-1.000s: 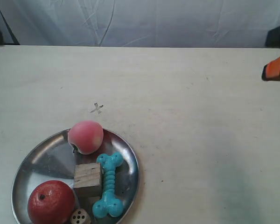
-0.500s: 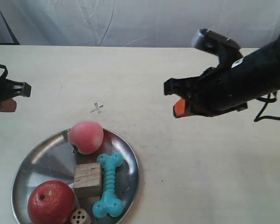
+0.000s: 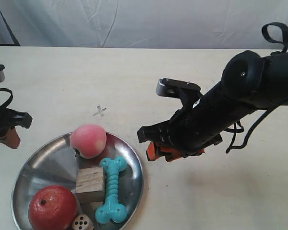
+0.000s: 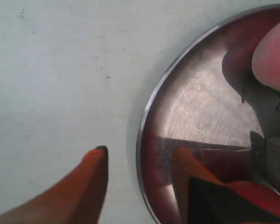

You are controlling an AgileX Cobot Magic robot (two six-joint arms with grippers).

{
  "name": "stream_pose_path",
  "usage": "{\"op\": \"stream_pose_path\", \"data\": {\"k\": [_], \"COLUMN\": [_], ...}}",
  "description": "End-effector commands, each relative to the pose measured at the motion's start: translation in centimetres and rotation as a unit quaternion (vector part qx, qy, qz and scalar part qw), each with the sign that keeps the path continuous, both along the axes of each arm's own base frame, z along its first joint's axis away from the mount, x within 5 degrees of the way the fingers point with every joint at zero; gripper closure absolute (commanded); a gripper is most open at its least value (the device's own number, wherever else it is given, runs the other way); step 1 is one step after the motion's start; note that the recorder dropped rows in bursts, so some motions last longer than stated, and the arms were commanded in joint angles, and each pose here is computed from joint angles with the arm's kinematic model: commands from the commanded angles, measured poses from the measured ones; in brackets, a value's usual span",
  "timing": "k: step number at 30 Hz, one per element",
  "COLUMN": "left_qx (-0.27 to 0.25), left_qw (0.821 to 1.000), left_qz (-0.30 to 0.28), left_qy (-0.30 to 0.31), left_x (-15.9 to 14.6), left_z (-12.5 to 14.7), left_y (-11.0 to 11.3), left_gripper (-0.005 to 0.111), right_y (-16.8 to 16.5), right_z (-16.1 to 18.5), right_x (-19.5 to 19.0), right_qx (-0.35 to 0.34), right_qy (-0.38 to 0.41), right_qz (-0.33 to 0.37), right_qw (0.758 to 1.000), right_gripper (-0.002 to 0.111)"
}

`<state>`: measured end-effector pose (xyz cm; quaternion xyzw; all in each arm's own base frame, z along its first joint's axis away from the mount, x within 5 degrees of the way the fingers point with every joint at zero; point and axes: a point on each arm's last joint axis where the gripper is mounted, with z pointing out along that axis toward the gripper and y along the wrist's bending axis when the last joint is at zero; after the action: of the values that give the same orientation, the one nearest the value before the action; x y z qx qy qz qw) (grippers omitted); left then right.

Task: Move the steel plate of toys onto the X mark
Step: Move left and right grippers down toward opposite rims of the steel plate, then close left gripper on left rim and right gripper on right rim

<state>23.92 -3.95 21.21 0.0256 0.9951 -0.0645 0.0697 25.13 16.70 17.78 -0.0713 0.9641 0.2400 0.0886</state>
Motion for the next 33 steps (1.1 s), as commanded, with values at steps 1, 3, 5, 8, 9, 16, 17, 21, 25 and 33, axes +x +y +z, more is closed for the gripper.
{"op": "stream_pose_path", "data": {"k": [1,3,5,8,9,16,17,21,25,33], "left_qx": [0.005,0.004,-0.003,-0.019,-0.023,-0.043,-0.045,-0.050,-0.050,-0.046], "left_qw": [1.000,0.999,0.999,0.997,0.996,0.994,0.994,0.995,0.995,0.996], "left_qz": [-0.002,-0.001,0.001,0.003,0.001,0.017,0.019,0.026,0.028,0.043], "left_qy": [0.029,0.042,0.054,0.080,0.086,0.096,0.095,0.086,0.078,0.067], "left_x": [0.2,0.3,0.4,0.0,-0.2,-1.3,-1.4,-1.2,-1.0,-1.4], "left_z": [-1.2,-1.8,-2.3,-3.7,-4.1,-5.6,-5.7,-5.7,-5.7,-6.5], "left_y": [0.0,-0.1,-0.2,-0.5,-0.6,-0.8,-0.8,-0.9,-0.9,-0.7], "left_gripper": [0.047,0.046,0.046,0.047,0.047,0.047,0.047,0.047,0.047,0.047], "right_y": [0.4,0.5,0.5,0.6,0.6,1.0,1.2,2.3,3.8,4.4], "right_z": [-0.9,-1.3,-1.9,-2.5,-2.7,-3.3,-3.5,-4.4,-5.2,-5.3], "right_x": [-0.2,-0.2,-0.2,-0.4,-0.4,-0.6,-0.6,-1.0,-1.6,-1.5], "right_qx": [0.009,0.009,0.007,0.003,0.003,0.015,0.013,0.004,0.008,0.010], "right_qy": [0.040,0.051,0.063,0.084,0.092,0.119,0.120,0.113,0.112,0.094], "right_qz": [-0.006,-0.008,-0.008,-0.004,-0.003,-0.014,-0.012,-0.002,-0.007,-0.018], "right_qw": [0.999,0.999,0.998,0.996,0.996,0.993,0.993,0.994,0.994,0.995], "right_gripper": [0.057,0.057,0.057,0.057,0.057,0.057,0.057,0.057,0.057,0.057]}}
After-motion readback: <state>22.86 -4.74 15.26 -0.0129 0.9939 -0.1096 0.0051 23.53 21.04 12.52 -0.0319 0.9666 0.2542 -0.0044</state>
